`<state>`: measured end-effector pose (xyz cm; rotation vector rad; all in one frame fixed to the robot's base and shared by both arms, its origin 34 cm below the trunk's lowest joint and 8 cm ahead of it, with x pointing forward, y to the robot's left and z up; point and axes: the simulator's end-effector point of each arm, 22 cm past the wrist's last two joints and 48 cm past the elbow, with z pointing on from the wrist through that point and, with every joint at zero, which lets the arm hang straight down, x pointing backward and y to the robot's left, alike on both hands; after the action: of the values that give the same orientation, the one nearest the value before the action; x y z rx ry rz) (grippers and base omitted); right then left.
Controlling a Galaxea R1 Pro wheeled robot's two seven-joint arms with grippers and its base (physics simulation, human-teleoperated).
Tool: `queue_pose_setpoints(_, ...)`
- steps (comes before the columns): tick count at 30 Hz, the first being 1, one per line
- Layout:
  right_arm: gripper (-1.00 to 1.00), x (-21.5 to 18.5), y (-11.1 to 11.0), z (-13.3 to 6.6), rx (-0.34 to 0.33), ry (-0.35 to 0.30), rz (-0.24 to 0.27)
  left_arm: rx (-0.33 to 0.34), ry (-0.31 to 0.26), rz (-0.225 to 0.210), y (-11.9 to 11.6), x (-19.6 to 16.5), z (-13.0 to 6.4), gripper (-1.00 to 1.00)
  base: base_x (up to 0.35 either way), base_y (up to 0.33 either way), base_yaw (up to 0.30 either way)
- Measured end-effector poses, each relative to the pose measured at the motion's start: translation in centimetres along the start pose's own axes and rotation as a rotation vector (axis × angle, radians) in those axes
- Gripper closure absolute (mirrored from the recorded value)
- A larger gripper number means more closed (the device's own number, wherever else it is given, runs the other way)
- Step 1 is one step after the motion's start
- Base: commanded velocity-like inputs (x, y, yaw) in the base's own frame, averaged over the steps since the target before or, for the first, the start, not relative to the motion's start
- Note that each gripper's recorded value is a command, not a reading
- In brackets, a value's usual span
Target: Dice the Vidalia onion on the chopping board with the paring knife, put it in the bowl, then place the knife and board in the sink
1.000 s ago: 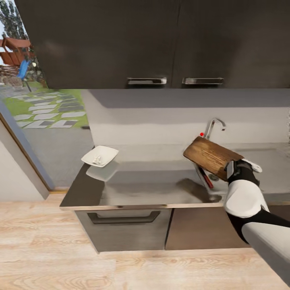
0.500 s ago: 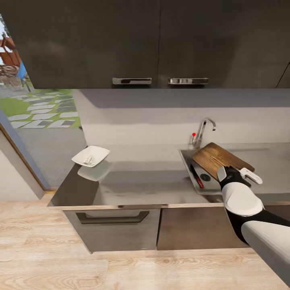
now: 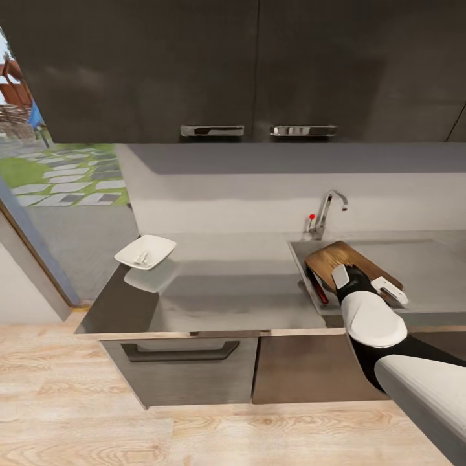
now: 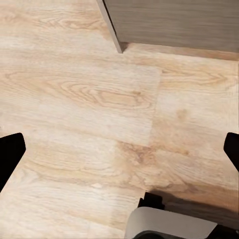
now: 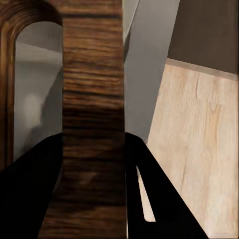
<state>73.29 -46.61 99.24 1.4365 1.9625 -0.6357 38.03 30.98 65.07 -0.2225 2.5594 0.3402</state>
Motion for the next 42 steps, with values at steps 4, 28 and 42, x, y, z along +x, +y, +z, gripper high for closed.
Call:
queue_pose_setpoints(4, 1.00, -0.3, -0.3, 0.0, 0.012, -0.007, 0.002, -0.001, 0.000, 0.000, 0.0, 0.0, 0.0, -1.00, 0.296, 0.117, 0.000)
queue_pose_setpoints(28, 1.00, 0.7, -5.4, 1.1, 0.192, 0.140, 0.210, -0.007, 0.007, 0.000, 0.4, 0.1, 0.1, -1.00, 0.120, 0.020, 0.000)
queue_pose_setpoints(42, 1.00, 1.5, -5.7, 0.6, 0.219, 0.152, 0.200, -0.012, 0.007, 0.001, 0.8, 0.1, 0.1, -1.00, 0.107, 0.153, 0.000)
